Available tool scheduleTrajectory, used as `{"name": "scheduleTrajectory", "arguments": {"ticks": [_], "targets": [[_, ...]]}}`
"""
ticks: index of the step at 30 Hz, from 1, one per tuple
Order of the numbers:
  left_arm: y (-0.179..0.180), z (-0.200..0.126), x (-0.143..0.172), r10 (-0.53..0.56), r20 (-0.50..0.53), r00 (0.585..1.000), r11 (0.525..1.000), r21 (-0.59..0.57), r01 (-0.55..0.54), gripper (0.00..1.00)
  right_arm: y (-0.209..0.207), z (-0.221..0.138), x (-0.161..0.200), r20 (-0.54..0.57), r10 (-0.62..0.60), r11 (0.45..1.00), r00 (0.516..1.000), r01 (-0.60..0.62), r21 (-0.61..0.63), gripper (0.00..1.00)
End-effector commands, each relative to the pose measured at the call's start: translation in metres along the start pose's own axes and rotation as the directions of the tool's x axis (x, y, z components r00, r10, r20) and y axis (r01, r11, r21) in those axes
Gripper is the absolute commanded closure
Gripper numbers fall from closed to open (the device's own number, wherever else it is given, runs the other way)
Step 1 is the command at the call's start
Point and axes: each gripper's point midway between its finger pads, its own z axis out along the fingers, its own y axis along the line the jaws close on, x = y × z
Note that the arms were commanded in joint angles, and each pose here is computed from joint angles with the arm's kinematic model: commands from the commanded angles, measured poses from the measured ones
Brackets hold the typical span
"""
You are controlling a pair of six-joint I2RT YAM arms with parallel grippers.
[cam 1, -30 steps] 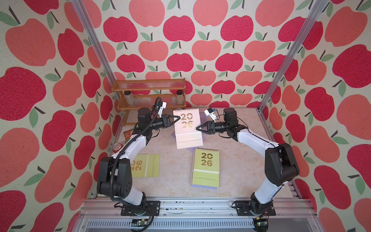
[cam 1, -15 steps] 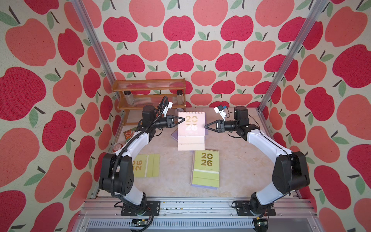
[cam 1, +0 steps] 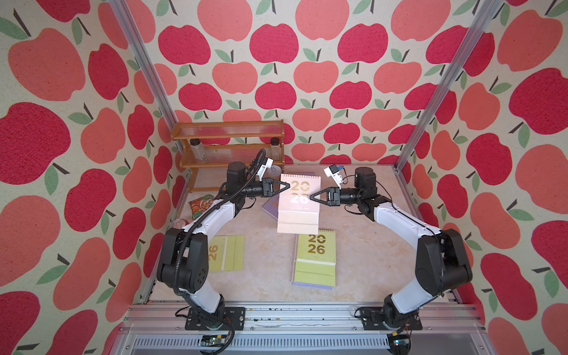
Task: Stack the calendars
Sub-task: Place the calendar at the calendar.
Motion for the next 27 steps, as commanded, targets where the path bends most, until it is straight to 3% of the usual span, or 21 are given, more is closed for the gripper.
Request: {"name": "scheduleTrajectory", "arguments": {"ticks": [1, 3, 9, 12, 16, 19, 27], "targets": [[-0.019, 0.001, -0.011, 0.079, 0.008, 0.997, 0.996, 0.05, -0.079, 1.0, 0.003, 0.005, -0.002, 0.0, -0.01, 0.999, 1.0, 0.01, -0.032, 0.5], [-0.018, 0.001, -0.011, 0.079, 0.011, 0.997, 0.996, 0.049, -0.079, 1.0, 0.003, 0.007, -0.002, 0.001, -0.007, 0.999, 1.0, 0.007, -0.039, 0.54], [-0.015, 0.002, -0.01, 0.073, 0.014, 0.997, 0.996, 0.044, -0.074, 1.0, 0.003, 0.008, -0.002, 0.022, 0.002, 0.999, 1.0, -0.001, -0.047, 0.84], [-0.012, 0.002, -0.009, 0.065, 0.013, 0.998, 0.997, 0.04, -0.066, 0.87, 0.004, 0.008, -0.002, 0.027, 0.001, 0.999, 1.0, 0.0, -0.044, 1.0], [-0.008, 0.001, -0.008, 0.057, 0.013, 0.998, 0.998, 0.027, -0.058, 0.5, 0.007, 0.002, 0.0, 0.031, 0.025, 0.999, 0.999, -0.024, -0.038, 1.0], [-0.006, -0.005, -0.009, 0.057, 0.015, 0.998, 0.998, 0.007, -0.057, 0.35, 0.002, -0.009, 0.006, 0.038, 0.101, 0.995, 0.994, -0.101, -0.014, 1.0], [-0.001, -0.028, -0.01, 0.059, 0.034, 0.998, 0.997, -0.046, -0.057, 0.3, 0.003, -0.041, 0.06, -0.022, 0.304, 0.95, 0.952, -0.301, 0.082, 1.0]]}}
